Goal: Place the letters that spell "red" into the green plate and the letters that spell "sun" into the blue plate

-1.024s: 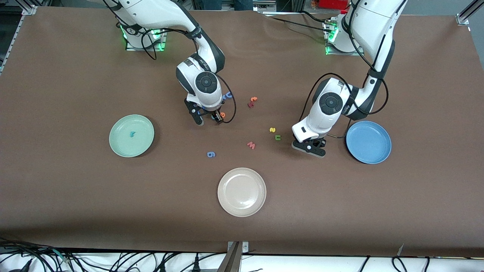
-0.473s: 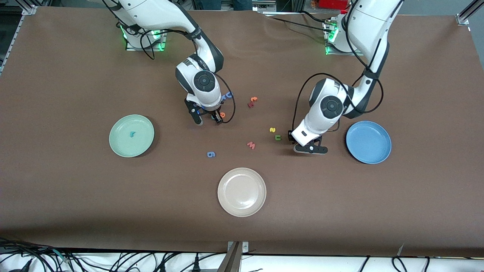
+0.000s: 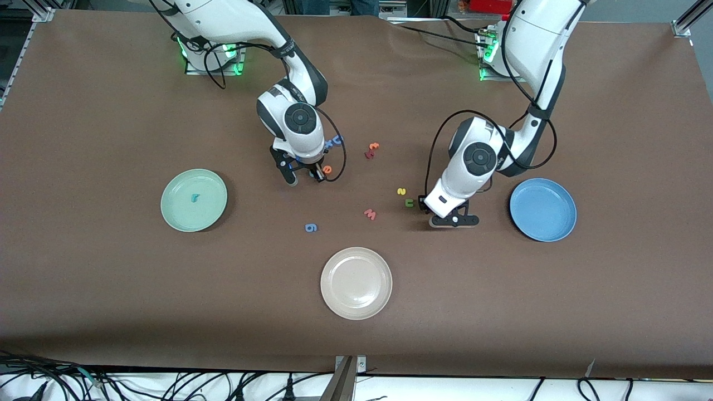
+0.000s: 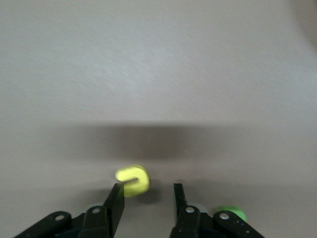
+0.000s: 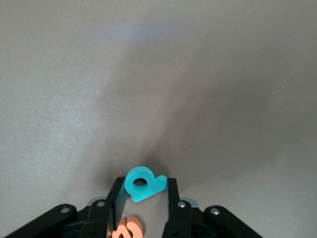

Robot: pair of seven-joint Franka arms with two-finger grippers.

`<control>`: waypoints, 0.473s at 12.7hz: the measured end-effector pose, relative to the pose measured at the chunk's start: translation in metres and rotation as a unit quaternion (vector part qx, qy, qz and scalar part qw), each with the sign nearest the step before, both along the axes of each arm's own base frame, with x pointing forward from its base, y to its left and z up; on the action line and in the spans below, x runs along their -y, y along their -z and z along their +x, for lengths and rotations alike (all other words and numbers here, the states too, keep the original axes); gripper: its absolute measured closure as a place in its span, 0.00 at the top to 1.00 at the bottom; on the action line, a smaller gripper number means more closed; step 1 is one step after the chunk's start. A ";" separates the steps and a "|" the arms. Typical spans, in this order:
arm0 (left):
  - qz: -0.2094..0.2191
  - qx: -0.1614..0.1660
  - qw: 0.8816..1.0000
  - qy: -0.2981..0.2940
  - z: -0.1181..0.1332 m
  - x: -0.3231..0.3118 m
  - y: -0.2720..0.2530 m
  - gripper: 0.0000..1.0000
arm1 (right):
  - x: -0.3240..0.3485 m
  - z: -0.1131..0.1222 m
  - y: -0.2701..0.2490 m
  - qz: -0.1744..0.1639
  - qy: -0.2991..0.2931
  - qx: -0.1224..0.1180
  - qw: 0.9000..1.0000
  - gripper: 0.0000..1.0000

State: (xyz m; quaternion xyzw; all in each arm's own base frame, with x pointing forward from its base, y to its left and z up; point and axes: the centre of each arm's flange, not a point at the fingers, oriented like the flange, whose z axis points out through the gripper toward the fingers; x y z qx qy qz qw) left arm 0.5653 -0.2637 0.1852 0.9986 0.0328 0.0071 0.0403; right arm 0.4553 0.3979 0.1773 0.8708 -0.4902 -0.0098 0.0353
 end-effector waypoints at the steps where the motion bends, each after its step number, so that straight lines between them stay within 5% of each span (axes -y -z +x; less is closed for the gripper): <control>1: 0.003 0.001 1.000 -0.005 0.003 -0.007 0.000 0.50 | 0.004 0.004 -0.001 -0.001 -0.008 0.002 1.000 0.38; 3: 0.006 0.003 1.000 -0.010 0.006 -0.014 0.000 0.69 | 0.017 0.017 -0.010 -0.009 -0.037 0.005 0.999 0.38; 6: 0.007 0.000 1.000 -0.011 0.005 -0.014 0.003 0.70 | 0.056 0.043 -0.046 -0.043 -0.109 -0.026 0.993 0.38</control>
